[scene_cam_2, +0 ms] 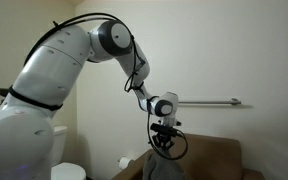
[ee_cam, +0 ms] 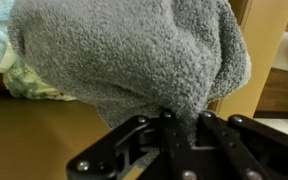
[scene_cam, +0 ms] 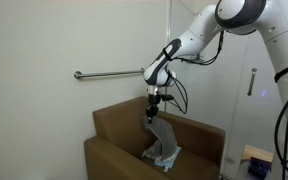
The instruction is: Put the grey towel on the seat of the chair
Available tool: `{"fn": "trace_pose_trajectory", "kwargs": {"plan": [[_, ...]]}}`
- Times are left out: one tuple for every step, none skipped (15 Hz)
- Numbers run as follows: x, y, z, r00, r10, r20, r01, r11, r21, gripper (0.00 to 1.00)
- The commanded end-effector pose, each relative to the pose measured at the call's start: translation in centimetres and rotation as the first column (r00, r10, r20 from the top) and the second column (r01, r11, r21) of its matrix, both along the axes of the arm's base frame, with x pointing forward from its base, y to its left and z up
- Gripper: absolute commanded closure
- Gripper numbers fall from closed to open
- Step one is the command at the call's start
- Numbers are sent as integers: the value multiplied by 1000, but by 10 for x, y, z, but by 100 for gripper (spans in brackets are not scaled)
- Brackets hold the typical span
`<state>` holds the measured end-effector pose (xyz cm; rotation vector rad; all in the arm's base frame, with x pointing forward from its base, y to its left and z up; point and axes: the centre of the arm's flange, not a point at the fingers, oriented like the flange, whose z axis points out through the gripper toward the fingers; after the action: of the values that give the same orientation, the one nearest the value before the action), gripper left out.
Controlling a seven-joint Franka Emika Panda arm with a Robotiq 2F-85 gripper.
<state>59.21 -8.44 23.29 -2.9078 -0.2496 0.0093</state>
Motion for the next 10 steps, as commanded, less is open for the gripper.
{"fn": "trace_pose_trajectory", "kwargs": {"plan": [[13, 12, -13, 987, -148, 69, 150, 989, -15, 93], [18, 14, -18, 978, -189, 84, 191, 982, -15, 93], [21, 15, -24, 969, -232, 90, 234, 972, -17, 93], [24, 17, -30, 960, -266, 93, 268, 963, -19, 93], [26, 17, -37, 948, -304, 91, 307, 951, -23, 93], [28, 15, -43, 936, -341, 86, 345, 938, -28, 93], [28, 12, -50, 923, -378, 75, 382, 924, -33, 93], [28, 8, -55, 910, -411, 61, 414, 910, -34, 93], [27, 3, -62, 896, -441, 48, 443, 896, -30, 93], [26, -2, -67, 884, -466, 40, 467, 884, -30, 93]]}}
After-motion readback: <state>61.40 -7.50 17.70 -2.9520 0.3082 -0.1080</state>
